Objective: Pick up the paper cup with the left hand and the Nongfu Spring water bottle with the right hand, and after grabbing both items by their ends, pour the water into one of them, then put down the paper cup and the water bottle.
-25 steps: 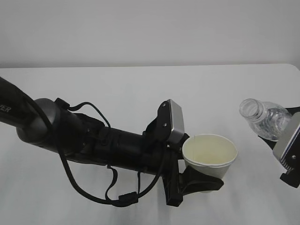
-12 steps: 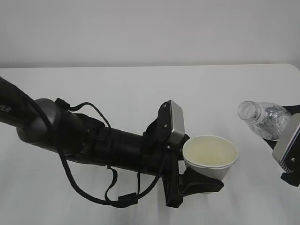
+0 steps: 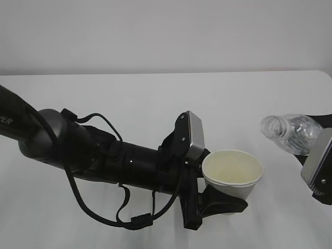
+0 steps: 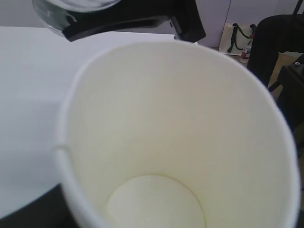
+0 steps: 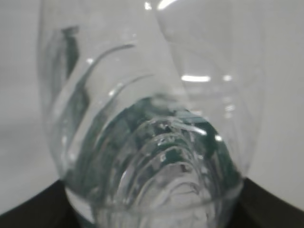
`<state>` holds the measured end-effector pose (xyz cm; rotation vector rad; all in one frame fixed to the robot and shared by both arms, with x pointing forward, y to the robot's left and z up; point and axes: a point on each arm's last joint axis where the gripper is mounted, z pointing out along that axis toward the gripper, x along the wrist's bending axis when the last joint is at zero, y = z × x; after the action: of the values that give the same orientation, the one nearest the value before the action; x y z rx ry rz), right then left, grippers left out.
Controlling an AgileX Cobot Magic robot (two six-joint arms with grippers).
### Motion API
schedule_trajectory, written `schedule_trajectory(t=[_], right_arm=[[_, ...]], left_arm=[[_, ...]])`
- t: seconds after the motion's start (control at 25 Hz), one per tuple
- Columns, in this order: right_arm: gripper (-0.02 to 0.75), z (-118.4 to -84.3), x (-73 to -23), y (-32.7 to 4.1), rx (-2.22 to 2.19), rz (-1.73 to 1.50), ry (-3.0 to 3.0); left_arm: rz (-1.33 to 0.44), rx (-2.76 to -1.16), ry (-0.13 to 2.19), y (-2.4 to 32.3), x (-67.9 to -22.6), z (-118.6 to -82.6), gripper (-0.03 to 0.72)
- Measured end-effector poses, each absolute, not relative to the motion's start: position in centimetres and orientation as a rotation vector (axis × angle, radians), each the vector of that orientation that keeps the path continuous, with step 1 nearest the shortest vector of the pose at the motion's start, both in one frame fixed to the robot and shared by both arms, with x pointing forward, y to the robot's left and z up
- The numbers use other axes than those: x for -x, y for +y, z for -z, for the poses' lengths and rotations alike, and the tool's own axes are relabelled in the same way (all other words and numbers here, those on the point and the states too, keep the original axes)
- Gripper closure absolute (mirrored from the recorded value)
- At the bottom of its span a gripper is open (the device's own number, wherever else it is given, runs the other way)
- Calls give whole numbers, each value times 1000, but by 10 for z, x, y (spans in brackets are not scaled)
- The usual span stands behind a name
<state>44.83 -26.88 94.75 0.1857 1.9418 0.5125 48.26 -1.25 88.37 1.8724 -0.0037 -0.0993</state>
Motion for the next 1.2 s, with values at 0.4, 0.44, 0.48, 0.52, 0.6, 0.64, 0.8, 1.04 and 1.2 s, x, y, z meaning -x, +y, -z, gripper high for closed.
schedule_trajectory(t=[0.4,0.44,0.48,0.52,0.6,0.64,0.8,1.04,1.2], right_arm=[[284,-950,-449,-268,-148,-497,1920],[284,-950,-449,-268,-148,-498,1919],[284,-951,-448,-268,-147,-498,1915],[284,-953,-448,-269,-145,-496,1908],[284,-958,-446,-269,-138,-493,1888],[284,-960,-445,-269,-137,-488,1883],[284,-970,-438,-271,-134,-462,1870],[284,-974,-434,-272,-133,-449,1865],[284,-973,-434,-272,-115,-431,1873]], left_arm=[[97,-1868,7,-13,-483,-884,242],[97,-1868,7,-13,-483,-884,242],[97,-1868,7,-13,-483,-884,242],[97,-1868,7,-13,-483,-884,242],[96,-1868,8,-13,-483,-884,242],[96,-1868,8,-13,-483,-884,242],[96,-1868,8,-13,-483,-884,242],[97,-1868,8,-13,-483,-884,242],[115,-1864,-12,-18,-476,-884,242]])
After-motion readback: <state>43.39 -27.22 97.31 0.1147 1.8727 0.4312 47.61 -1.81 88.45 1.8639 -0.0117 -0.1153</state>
